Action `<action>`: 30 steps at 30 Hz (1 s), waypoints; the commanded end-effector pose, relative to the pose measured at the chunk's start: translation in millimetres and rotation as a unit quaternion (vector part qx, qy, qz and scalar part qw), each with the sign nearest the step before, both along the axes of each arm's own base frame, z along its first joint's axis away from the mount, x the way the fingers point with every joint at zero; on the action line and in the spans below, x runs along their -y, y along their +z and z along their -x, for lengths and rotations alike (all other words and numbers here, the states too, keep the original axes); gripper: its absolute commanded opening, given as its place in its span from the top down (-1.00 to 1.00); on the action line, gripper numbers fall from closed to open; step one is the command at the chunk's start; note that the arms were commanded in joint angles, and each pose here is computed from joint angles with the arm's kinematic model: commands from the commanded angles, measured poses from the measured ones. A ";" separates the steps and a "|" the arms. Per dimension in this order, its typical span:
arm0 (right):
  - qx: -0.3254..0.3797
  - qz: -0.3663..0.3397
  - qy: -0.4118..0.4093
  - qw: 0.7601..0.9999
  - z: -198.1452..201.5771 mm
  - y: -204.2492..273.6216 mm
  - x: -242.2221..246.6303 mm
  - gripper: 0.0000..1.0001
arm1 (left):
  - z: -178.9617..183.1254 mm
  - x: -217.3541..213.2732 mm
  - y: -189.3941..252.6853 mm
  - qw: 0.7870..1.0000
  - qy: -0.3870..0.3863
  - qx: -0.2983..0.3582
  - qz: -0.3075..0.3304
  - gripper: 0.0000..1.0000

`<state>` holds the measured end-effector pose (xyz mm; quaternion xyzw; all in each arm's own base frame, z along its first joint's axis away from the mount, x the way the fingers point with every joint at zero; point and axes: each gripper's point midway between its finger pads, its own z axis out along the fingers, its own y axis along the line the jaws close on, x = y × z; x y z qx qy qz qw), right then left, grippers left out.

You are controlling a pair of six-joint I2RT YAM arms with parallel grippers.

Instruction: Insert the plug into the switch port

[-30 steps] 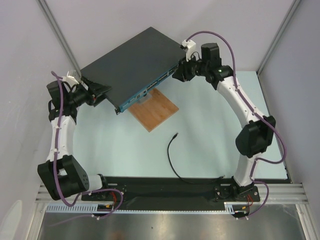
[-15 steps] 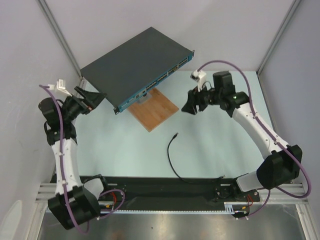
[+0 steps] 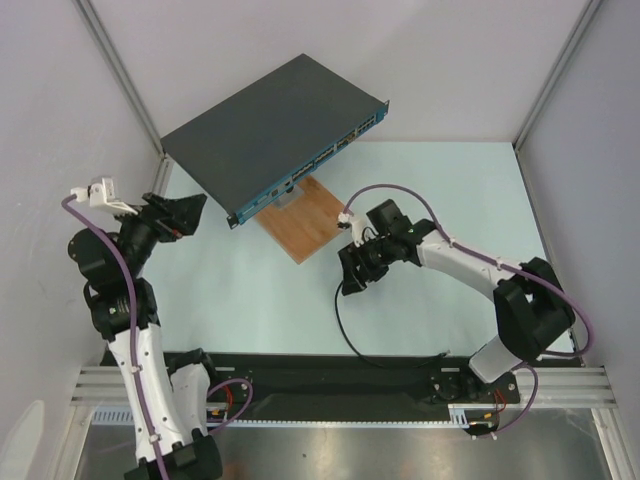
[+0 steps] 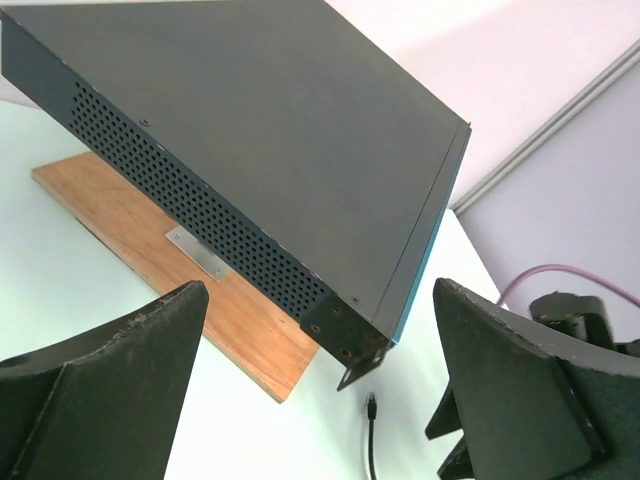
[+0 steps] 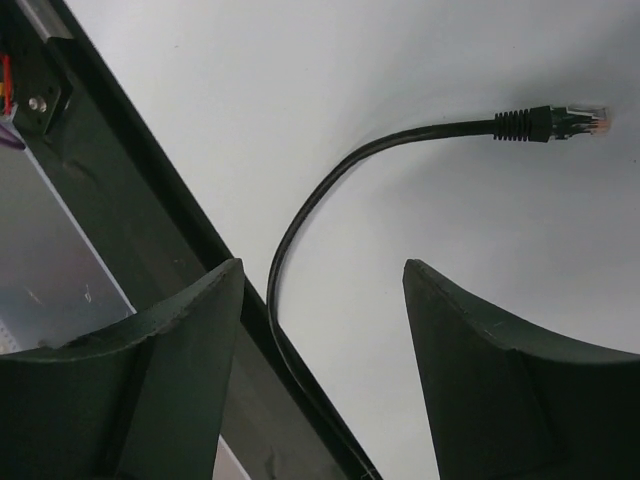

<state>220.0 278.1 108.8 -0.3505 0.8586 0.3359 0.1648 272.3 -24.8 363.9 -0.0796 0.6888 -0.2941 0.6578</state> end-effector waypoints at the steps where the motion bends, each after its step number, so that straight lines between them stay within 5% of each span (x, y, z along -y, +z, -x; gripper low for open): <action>1: -0.003 0.008 -0.039 0.999 -12.3 -14.8 -9.9 -0.40 | 7.1 -4.7 -1.6 1.000 0.022 0.005 -0.019 -1.00; 12: -0.107 0.027 -0.130 0.985 -33.1 -64.8 -32.1 -0.33 | 6.6 -15.1 -10.4 0.997 0.045 -0.017 -0.061 -1.00; 19: -0.112 0.014 -0.151 0.982 -46.6 -72.5 -57.9 -0.26 | 1.7 -19.6 -16.2 0.996 0.048 -0.030 -0.068 -1.00; 22: -0.108 0.029 -0.162 0.980 -52.8 -79.3 -52.7 -0.03 | -1.5 -21.7 -17.2 0.996 0.049 -0.033 -0.069 -0.99; 26: -0.129 0.037 -0.188 0.973 -61.4 -85.4 -24.0 0.86 | -4.4 -21.4 -9.4 0.996 0.045 -0.024 -0.072 -1.00; 30: -0.105 0.010 -0.149 0.983 -63.9 -56.5 -0.5 1.00 | -3.5 -9.2 7.3 0.997 0.008 0.001 -0.071 -0.98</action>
